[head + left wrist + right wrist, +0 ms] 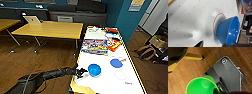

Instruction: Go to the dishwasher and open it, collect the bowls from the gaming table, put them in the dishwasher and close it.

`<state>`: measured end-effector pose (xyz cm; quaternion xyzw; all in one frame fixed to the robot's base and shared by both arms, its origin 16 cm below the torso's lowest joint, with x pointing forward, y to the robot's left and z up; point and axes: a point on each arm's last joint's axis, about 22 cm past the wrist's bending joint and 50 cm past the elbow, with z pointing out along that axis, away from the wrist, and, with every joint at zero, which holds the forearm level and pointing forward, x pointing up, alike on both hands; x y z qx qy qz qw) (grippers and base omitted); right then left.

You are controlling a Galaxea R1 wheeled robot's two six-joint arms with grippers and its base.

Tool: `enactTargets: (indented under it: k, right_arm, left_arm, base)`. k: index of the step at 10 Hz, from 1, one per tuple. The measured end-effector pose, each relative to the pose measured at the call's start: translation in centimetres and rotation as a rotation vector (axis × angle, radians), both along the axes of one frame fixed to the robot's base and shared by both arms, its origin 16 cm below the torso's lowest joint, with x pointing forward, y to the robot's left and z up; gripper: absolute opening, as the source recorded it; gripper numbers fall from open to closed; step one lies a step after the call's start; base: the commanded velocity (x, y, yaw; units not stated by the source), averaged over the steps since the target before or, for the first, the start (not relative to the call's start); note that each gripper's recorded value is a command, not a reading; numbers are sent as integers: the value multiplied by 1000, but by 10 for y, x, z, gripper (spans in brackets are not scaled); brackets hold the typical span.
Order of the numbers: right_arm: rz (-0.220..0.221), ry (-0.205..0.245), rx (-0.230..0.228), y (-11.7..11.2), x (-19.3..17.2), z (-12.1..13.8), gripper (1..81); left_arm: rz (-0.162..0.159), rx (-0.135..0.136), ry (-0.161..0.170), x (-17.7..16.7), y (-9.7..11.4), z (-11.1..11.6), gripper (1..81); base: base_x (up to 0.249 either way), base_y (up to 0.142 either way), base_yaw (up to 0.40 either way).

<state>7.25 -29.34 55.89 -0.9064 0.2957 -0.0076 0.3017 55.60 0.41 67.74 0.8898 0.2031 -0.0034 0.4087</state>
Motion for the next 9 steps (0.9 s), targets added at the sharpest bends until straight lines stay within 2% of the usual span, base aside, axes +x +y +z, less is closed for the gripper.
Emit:
enactTargets:
  k: [2,5,6,9]
  right_arm:
    - [0,3,0,0,-2,0,10]
    - [0,4,-5,-2,-3,-1,10]
    - [1,4,-6,-2,-3,-2,10]
    - [0,3,-5,-2,-3,-2,10]
  left_arm:
    - [-18,-7,-6,-3,-13,1,811]
    - [-8,19,-3,-10,-1,-15,811]
    - [-4,22,3,-11,-1,-18,811]
    - [41,42,23,-2,4,-27,811]
  base:
    - [0,0,0]
    - [0,0,0]
    - [0,0,0]
    - [0,0,0]
